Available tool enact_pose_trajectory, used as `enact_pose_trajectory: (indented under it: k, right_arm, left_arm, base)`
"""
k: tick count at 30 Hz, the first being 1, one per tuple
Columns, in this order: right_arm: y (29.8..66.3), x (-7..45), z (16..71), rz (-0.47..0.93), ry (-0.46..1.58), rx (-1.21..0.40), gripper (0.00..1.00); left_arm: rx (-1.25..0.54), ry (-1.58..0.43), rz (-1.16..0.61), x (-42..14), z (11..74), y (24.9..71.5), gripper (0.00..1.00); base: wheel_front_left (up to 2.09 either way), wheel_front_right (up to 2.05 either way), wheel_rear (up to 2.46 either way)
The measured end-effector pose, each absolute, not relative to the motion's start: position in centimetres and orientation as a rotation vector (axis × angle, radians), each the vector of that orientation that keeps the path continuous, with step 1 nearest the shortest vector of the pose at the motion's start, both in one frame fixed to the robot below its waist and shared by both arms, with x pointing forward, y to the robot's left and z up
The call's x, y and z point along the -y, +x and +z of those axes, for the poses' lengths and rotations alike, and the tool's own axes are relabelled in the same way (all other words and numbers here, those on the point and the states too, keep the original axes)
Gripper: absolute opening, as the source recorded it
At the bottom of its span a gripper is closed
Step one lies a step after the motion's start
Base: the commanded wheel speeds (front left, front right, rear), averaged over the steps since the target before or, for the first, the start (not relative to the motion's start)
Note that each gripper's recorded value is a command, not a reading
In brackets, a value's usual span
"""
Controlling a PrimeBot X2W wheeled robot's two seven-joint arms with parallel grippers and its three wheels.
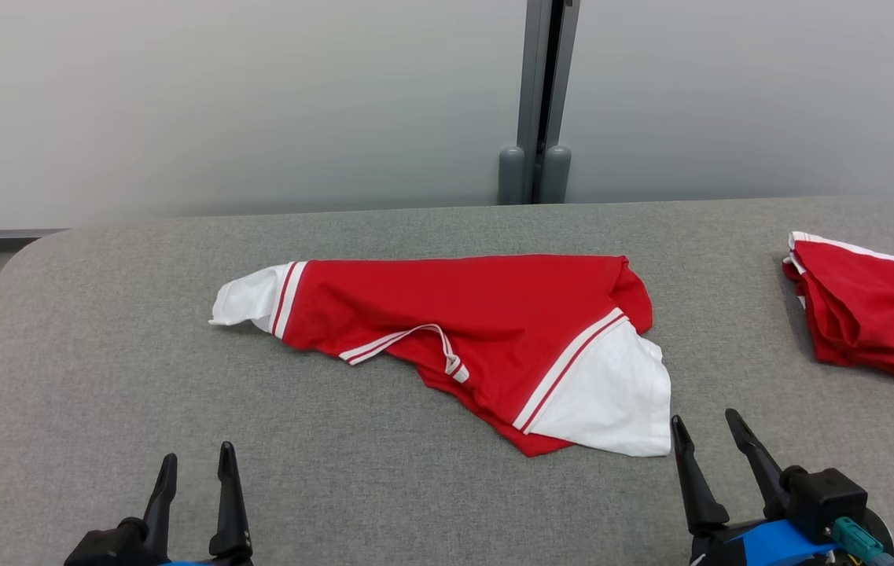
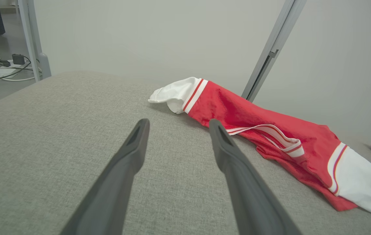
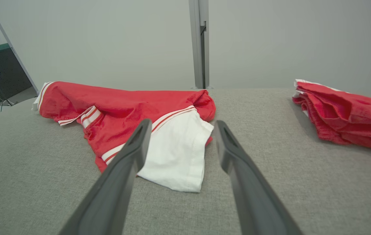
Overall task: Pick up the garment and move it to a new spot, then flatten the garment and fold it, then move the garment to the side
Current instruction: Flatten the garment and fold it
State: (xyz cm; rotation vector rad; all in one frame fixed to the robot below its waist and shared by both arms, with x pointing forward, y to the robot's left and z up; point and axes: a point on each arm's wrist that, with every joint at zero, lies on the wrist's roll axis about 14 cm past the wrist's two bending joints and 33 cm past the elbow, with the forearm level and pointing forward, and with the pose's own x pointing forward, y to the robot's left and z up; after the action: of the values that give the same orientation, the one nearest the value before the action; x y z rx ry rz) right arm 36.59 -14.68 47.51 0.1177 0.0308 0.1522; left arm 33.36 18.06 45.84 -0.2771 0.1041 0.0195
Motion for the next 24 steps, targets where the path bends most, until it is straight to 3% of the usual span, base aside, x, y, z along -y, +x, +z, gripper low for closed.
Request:
enact_pose_trajectory:
  k: [24]
  right_arm:
    - [37.3, 15.2, 46.5, 0.137, 0.097, -0.06, 1.0]
  left_arm:
    - [-0.139, -0.256, 0.025, -18.3, 44.7, 33.0, 1.0]
  base:
    - [0.0, 0.0, 0.0]
